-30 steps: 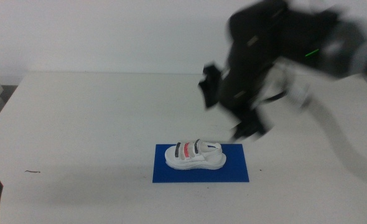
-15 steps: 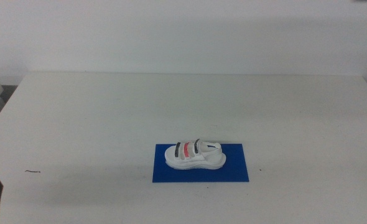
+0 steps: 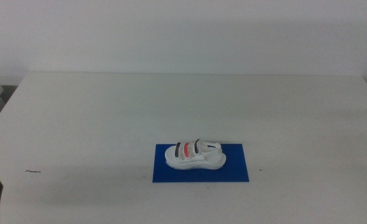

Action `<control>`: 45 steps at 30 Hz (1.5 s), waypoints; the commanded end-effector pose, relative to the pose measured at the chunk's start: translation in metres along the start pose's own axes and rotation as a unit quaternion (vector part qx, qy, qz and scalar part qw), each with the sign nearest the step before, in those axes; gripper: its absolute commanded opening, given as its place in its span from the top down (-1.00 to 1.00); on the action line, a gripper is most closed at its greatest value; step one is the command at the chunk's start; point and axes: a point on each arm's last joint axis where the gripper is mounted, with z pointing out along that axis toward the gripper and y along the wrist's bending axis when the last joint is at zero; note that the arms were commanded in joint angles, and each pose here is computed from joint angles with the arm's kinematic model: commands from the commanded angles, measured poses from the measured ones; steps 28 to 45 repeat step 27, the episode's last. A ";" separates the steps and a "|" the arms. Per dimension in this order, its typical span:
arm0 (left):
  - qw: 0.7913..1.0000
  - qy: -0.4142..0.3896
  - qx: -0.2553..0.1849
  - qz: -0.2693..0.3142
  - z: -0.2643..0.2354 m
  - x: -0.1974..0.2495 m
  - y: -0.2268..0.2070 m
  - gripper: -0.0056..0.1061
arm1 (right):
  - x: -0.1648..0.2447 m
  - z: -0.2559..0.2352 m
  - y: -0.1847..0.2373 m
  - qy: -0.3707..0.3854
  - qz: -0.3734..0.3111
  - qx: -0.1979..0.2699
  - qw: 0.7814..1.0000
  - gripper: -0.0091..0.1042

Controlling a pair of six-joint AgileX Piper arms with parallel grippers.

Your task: Use one arm to grab the shoe from the table and place it on the mat.

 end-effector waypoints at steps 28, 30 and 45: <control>1.000 -0.004 0.001 -0.003 0.000 -0.001 0.000 -0.78 | 0.114 0.006 0.001 -0.075 0.031 0.051 0.995 -0.60; 1.000 -0.004 0.001 -0.003 0.000 -0.001 0.000 -0.78 | 0.114 0.006 0.001 -0.075 0.031 0.051 0.995 -0.60; 1.000 -0.004 0.001 -0.003 0.000 -0.001 0.000 -0.78 | 0.114 0.006 0.001 -0.075 0.031 0.051 0.995 -0.60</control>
